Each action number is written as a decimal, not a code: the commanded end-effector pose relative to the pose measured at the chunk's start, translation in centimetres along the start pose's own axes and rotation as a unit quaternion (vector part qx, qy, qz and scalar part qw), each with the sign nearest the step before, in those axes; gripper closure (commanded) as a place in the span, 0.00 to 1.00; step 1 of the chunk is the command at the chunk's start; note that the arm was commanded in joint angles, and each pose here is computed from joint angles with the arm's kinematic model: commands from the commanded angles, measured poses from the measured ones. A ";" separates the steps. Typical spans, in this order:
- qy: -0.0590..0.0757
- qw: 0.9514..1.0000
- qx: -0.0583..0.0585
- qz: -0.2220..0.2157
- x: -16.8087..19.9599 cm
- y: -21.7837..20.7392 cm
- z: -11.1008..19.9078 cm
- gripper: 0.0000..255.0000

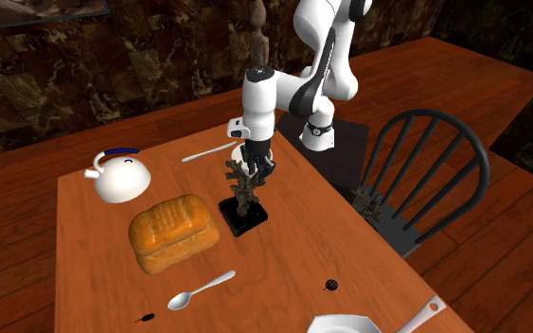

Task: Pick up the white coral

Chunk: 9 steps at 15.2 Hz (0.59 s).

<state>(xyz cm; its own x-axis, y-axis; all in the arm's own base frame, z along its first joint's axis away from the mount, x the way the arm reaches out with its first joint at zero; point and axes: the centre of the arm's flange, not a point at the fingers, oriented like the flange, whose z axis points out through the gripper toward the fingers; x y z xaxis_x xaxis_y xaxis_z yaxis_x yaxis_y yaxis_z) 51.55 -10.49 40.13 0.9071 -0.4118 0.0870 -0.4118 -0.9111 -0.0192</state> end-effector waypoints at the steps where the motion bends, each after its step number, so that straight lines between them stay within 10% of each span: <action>1: 0.000 1.000 0.000 0.001 0.0 0.0 0.0 1.00; 9: 0.000 1.000 0.000 0.001 0.2 0.0 -2.6 1.00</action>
<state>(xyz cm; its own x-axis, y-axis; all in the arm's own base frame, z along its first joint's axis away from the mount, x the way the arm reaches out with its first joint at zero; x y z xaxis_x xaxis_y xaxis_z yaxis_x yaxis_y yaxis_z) 51.63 -10.45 42.22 0.9068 -0.4128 0.0857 -0.4128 -0.9106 -0.0188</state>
